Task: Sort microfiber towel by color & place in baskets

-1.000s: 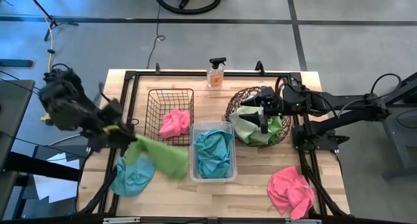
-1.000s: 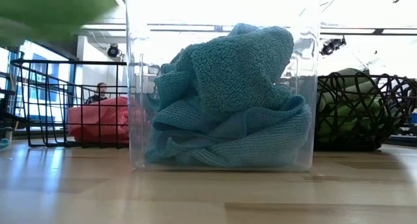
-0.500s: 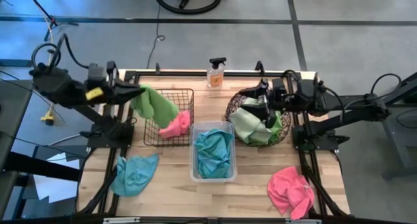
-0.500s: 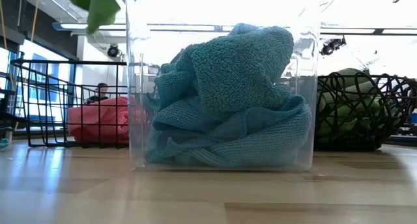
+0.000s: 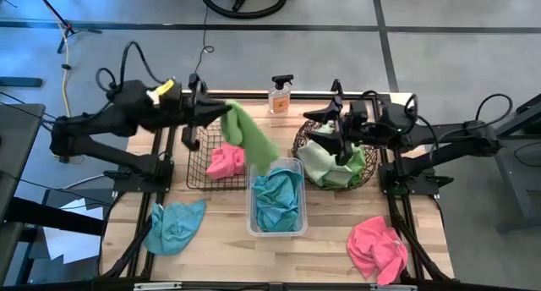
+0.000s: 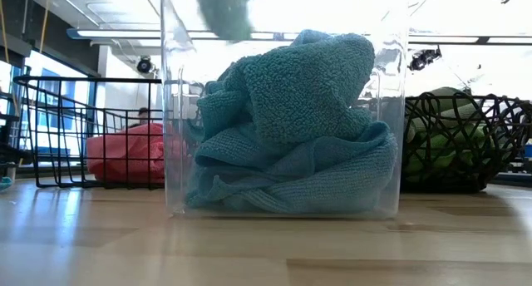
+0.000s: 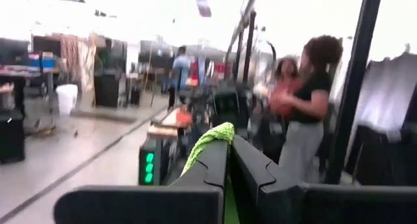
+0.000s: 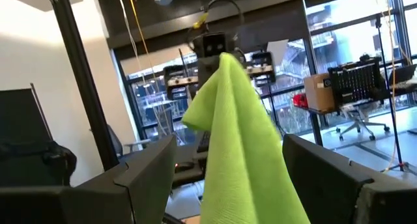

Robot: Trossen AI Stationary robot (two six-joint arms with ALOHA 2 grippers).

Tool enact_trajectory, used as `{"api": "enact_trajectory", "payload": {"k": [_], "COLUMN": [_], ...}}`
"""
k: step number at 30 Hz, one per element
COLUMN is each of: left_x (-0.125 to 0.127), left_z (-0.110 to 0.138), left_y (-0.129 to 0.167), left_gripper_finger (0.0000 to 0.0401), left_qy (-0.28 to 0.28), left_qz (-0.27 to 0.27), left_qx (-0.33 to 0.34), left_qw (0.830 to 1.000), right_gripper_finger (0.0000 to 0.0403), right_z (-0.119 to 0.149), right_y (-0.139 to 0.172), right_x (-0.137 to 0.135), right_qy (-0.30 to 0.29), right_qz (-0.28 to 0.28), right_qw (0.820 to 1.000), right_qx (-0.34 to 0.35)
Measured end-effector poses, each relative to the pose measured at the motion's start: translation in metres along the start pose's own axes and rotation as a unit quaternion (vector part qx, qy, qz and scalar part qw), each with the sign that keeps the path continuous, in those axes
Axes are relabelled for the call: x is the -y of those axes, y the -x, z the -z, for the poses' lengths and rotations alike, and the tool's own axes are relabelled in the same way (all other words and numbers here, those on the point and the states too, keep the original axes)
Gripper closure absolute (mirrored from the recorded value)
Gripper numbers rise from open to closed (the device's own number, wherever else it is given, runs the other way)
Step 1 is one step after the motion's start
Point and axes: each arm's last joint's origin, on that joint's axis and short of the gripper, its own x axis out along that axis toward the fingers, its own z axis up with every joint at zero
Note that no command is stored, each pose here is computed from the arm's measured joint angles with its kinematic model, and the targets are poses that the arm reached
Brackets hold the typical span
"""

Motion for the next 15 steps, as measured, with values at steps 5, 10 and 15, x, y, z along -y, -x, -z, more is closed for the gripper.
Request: {"api": "enact_trajectory", "payload": {"k": [5, 10, 15], "left_x": [-0.011, -0.012, -0.013], "left_z": [0.007, 0.013, 0.023], "left_y": [-0.009, -0.017, -0.028], "left_gripper_finger": [0.0401, 0.0401, 0.0401], "left_qy": [0.029, 0.031, 0.015], "left_qz": [0.042, 0.050, 0.048], "left_qx": [0.013, -0.001, -0.020], "left_qw": [0.999, 0.998, 0.999], "right_gripper_finger": [0.0126, 0.0126, 0.0126], "right_z": [0.007, 0.002, -0.009], "right_y": [-0.010, -0.024, -0.037], "right_x": [0.001, -0.001, -0.005], "right_qy": [0.000, 0.022, 0.070], "right_qz": [-0.001, 0.007, 0.016], "right_qw": [1.000, 0.999, 0.992], "right_qx": [0.004, -0.036, -0.099]}}
